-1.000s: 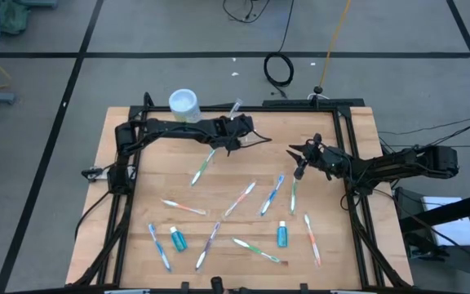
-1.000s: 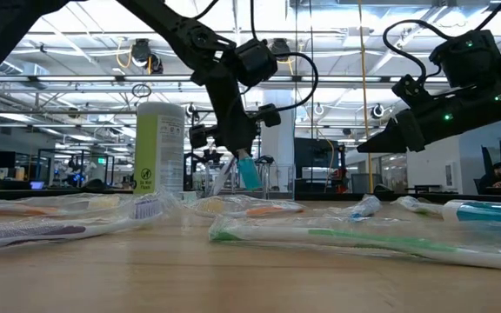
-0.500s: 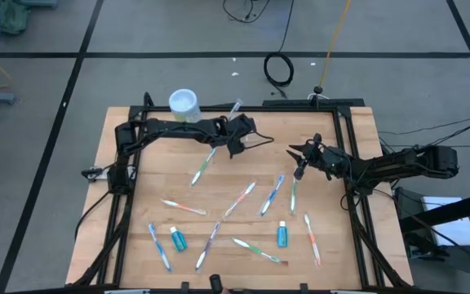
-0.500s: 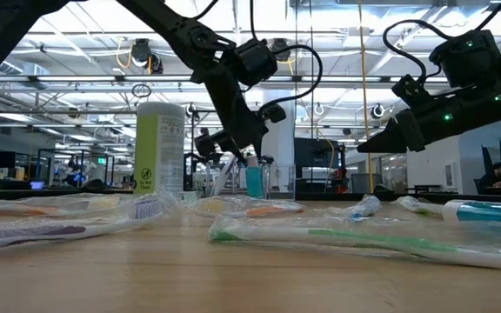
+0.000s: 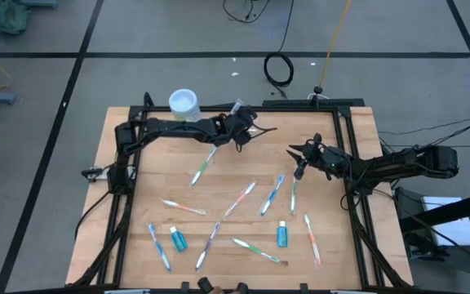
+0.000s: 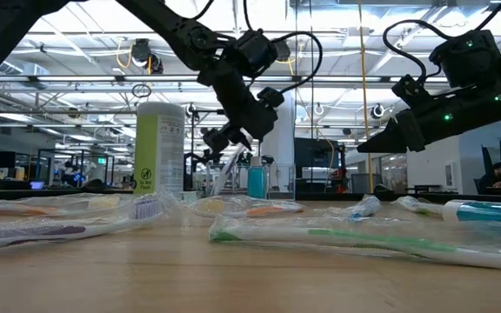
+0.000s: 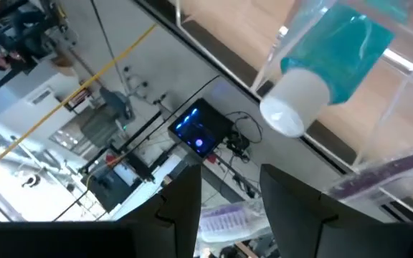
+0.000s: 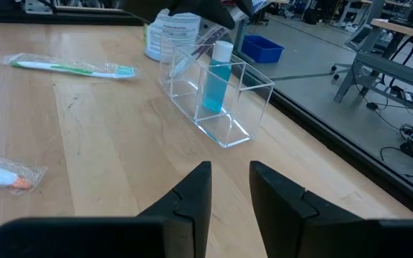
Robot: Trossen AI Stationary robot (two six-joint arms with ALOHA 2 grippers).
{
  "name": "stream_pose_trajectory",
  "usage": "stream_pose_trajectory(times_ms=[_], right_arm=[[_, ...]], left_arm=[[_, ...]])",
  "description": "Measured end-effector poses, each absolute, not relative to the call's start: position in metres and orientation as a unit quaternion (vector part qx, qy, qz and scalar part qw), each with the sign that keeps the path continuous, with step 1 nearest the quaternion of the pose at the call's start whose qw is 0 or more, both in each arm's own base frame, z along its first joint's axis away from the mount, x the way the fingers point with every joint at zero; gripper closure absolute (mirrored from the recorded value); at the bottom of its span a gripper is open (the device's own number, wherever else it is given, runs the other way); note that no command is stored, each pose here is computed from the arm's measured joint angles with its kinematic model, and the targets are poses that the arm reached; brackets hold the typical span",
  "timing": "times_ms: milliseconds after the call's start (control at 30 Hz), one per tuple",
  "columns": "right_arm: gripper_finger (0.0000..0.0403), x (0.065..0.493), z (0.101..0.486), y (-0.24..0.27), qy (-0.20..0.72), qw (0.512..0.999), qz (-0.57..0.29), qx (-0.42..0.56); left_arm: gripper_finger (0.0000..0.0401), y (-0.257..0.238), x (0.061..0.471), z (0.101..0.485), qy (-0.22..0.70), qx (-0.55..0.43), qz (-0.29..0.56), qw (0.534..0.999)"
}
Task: Pick & Place toothbrushing station
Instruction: Put the top right green toothbrush into the transparent organizer
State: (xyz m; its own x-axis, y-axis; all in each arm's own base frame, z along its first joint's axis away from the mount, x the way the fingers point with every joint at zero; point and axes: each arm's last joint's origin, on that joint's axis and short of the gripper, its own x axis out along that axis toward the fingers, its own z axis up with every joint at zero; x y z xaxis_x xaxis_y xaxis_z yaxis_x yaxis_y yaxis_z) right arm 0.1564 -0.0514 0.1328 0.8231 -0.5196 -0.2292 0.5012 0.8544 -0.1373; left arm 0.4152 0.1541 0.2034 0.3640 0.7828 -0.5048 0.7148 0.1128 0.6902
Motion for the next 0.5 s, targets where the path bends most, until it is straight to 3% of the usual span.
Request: stream_pose_trajectory(times_ms=[200, 500], right_arm=[[0.0316, 0.157, 0.133, -0.051, 0.13, 0.955, -0.265, -0.035], [0.0316, 0.157, 0.135, -0.051, 0.118, 0.956, -0.266, -0.034]], left_arm=[[0.0252, 0.149, 0.41, 0.219, 0.57, 0.638, 0.086, 0.511], [0.0251, 0.145, 0.363, 0.303, 0.507, 0.517, 0.223, 0.653]])
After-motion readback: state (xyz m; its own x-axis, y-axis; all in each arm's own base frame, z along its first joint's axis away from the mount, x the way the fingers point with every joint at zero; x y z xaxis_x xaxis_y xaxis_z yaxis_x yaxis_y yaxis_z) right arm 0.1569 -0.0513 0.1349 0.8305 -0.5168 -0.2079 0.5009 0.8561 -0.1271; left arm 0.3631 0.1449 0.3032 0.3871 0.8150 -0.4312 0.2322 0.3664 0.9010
